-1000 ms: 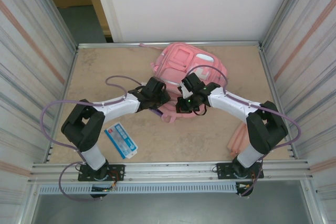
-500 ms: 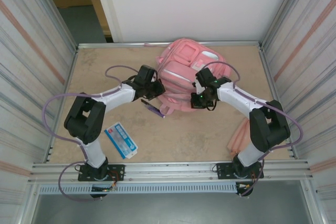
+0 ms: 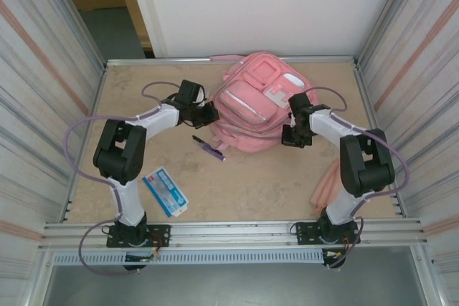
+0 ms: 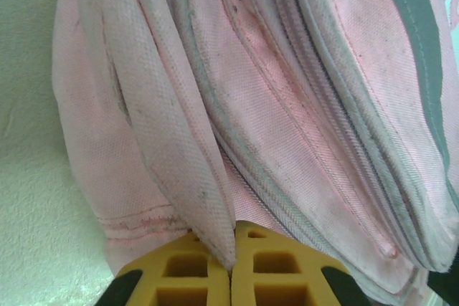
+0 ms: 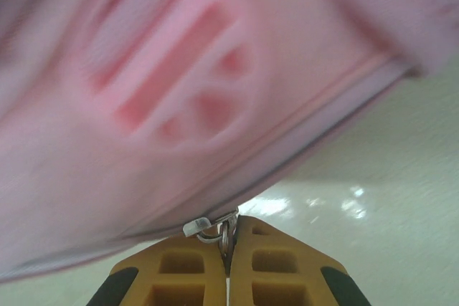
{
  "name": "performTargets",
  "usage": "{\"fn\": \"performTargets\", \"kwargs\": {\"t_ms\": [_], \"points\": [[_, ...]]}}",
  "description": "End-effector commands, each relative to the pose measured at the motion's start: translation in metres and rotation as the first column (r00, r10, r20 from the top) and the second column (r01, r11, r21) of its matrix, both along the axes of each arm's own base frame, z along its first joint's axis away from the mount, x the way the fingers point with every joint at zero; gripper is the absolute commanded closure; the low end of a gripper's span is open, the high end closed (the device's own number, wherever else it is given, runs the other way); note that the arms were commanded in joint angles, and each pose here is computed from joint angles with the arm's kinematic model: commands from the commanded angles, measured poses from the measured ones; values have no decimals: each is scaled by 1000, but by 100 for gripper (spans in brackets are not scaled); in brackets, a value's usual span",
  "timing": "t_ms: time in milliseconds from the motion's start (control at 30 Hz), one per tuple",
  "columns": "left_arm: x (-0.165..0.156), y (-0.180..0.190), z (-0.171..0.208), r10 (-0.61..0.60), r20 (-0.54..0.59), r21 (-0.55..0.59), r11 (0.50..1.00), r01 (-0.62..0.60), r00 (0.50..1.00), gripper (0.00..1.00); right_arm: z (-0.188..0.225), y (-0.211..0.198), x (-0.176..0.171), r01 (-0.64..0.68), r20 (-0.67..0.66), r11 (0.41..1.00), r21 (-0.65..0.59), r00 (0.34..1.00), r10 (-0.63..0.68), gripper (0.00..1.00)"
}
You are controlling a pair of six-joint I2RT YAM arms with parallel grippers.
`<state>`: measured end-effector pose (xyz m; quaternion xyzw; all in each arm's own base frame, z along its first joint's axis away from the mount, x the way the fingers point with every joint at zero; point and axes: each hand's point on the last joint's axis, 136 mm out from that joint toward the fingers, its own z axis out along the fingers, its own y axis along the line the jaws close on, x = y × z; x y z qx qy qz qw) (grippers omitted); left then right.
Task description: Pack books, pencil case, and school supplies into a backpack
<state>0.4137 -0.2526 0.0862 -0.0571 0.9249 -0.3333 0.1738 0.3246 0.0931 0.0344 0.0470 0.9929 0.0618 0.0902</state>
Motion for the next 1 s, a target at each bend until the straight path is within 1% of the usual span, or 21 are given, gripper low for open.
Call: {"fn": "performTargets", "kwargs": {"t_ms": [0,67,133,167,267,333,400,500,567,667,767,867,967], "points": [[-1,-8,29,-77,52,-42,996,79,996,100,-16,-22,17,-30,-9,992,-126,1000,29,97],[-7,-8,30,-101,26,-55,993,102,995,100,-20,-28,25,-62,-30,983,-171,998,58,96],[-13,-11,36,-130,-3,-114,985,129,992,100,-22,-35,30,-77,-43,973,-218,997,69,94],[-16,-12,38,-140,-7,-126,982,138,990,100,-23,-39,32,-84,-45,968,-238,996,76,94],[-23,-12,41,-173,-7,-126,977,171,985,100,-20,-52,38,-93,-47,946,-309,995,83,92],[-24,-13,41,-188,-10,-123,975,185,982,100,-16,-60,41,-88,-36,938,-336,996,80,92],[-26,-16,42,-208,-19,-136,970,204,978,100,-12,-60,44,-92,-22,945,-315,996,89,92],[-28,-16,45,-227,-12,-131,966,224,974,100,-2,-58,50,-94,11,959,-269,995,101,89],[-27,-13,47,-224,-6,-110,969,222,974,100,4,-62,54,-77,31,961,-264,996,88,89],[-34,-15,54,-240,-19,-135,962,236,971,100,12,-67,63,-40,72,976,-214,996,56,89],[-40,-15,59,-246,-17,-146,959,241,969,100,17,-64,73,-40,102,988,-151,993,56,85],[-42,-15,58,-253,-31,-146,958,246,967,100,18,-63,76,-59,114,989,-138,991,75,81],[-43,-17,59,-259,-24,-150,956,252,966,100,21,-63,78,-67,121,989,-133,989,84,75]]}}
